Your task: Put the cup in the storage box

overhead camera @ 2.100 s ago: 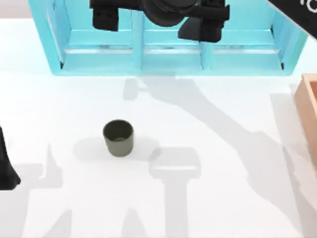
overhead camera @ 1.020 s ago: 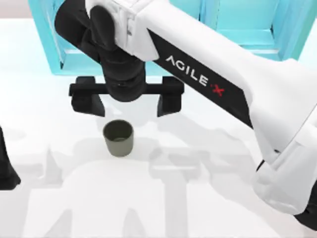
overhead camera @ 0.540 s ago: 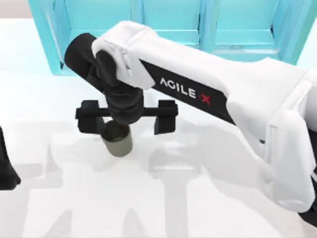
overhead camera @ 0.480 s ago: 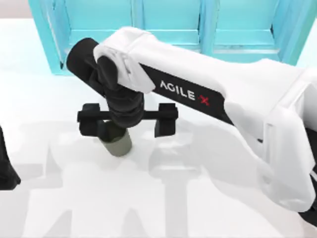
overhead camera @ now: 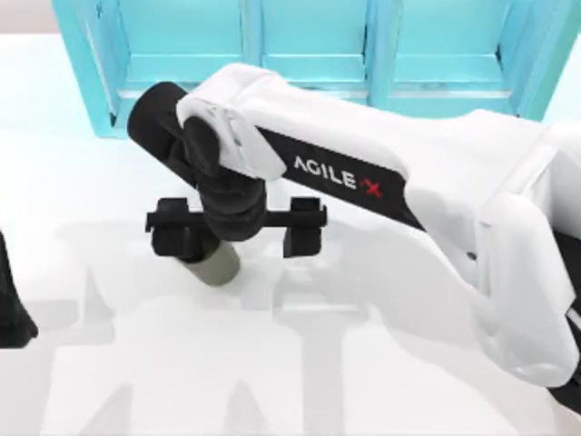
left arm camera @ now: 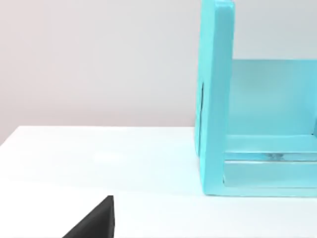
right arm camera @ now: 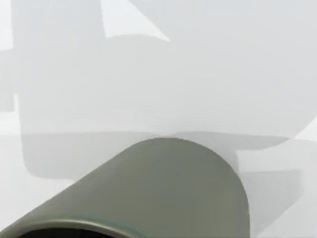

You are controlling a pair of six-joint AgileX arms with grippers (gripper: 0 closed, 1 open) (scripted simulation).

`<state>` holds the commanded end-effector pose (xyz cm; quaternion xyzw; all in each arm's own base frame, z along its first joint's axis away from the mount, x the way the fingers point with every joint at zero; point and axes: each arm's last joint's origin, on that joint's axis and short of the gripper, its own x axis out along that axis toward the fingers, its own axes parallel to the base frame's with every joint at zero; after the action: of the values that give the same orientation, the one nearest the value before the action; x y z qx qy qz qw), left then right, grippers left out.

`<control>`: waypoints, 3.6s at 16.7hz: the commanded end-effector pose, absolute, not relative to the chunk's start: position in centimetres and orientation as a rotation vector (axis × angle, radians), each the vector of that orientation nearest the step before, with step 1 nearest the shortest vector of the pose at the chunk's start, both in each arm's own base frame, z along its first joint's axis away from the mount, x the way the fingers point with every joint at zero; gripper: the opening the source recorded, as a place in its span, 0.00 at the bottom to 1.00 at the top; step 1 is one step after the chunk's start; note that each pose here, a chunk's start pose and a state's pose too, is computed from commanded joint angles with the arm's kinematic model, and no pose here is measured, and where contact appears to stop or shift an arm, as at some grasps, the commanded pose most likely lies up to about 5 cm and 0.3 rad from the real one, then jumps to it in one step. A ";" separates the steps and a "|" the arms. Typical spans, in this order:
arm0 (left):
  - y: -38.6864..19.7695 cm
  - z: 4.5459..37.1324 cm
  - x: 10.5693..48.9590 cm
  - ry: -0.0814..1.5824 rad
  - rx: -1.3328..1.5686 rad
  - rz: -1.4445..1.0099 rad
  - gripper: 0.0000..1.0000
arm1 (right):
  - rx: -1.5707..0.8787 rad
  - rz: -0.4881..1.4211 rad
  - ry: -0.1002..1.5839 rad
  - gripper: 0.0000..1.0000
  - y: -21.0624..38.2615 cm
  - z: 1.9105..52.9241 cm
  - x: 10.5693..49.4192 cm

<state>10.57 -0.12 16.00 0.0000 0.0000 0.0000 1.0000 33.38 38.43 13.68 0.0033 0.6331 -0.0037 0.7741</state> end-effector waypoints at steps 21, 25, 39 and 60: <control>-0.1 16.0 10.6 0.000 0.000 0.000 1.00 | 0.006 -0.005 1.371 0.00 38.5 13.7 33.3; -0.1 16.0 10.6 0.000 0.000 0.000 1.00 | -0.004 -0.013 1.391 0.00 34.5 15.1 36.1; -0.1 16.0 10.6 0.000 0.000 0.000 1.00 | 0.003 -0.011 1.426 0.00 -9.3 26.9 34.0; -0.1 16.0 10.6 0.000 0.000 0.000 1.00 | 0.003 -0.011 1.403 0.00 -12.2 21.5 29.7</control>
<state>10.57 -0.12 16.00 0.0000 0.0000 0.0000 1.0000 29.72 -12.19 21.55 0.0013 0.6452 -0.0052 0.7640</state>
